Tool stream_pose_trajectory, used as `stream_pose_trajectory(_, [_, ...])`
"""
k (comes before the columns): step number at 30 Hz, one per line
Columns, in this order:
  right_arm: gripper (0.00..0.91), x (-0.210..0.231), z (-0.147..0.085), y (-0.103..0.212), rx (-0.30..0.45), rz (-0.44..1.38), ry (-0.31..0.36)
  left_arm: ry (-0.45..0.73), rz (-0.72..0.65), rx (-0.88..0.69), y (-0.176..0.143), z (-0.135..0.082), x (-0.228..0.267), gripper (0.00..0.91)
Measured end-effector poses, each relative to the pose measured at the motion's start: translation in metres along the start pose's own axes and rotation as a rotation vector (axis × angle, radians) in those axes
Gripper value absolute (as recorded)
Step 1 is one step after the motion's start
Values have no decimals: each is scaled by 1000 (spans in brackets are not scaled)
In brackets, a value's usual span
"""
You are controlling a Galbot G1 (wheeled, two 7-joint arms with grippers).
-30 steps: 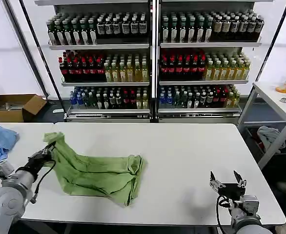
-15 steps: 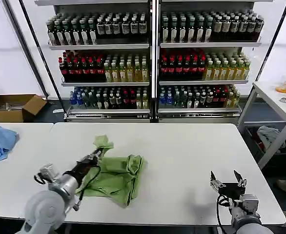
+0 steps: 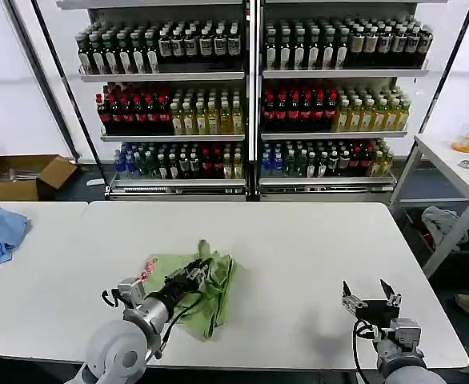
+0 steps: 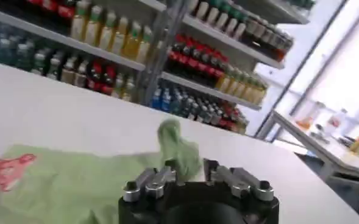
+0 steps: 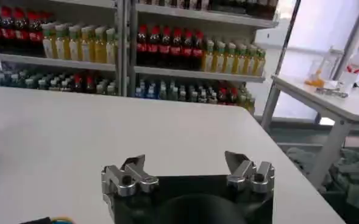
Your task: Fold and organize the clothes.
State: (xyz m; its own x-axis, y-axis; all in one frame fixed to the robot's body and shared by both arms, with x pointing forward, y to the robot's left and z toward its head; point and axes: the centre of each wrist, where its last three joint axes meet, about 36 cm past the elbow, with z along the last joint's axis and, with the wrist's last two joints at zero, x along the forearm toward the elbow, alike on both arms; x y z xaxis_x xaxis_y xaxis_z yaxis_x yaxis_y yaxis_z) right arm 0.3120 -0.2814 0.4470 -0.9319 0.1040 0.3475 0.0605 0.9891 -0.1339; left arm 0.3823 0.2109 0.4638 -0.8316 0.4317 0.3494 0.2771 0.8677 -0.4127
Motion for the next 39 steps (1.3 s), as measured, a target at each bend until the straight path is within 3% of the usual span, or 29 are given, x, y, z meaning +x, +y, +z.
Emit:
stream_pose_trajectory(8, [907,2,0,3,-8,-4,-4,-6,73,5,-7,-13,23,907])
stream_pose_trajectory(16, [907,2,2,5,-11,-5,-6,-41,-80,-28,30,-21,42,907])
stream_pose_trajectory(28, [907,2,1,3,-8,5,-7,-16,-304,-94,90,3,30,907])
stream_pose_trajectory(39, [907,1,1,3,-13,9,-7,48,-336,-74,117,24,17,907])
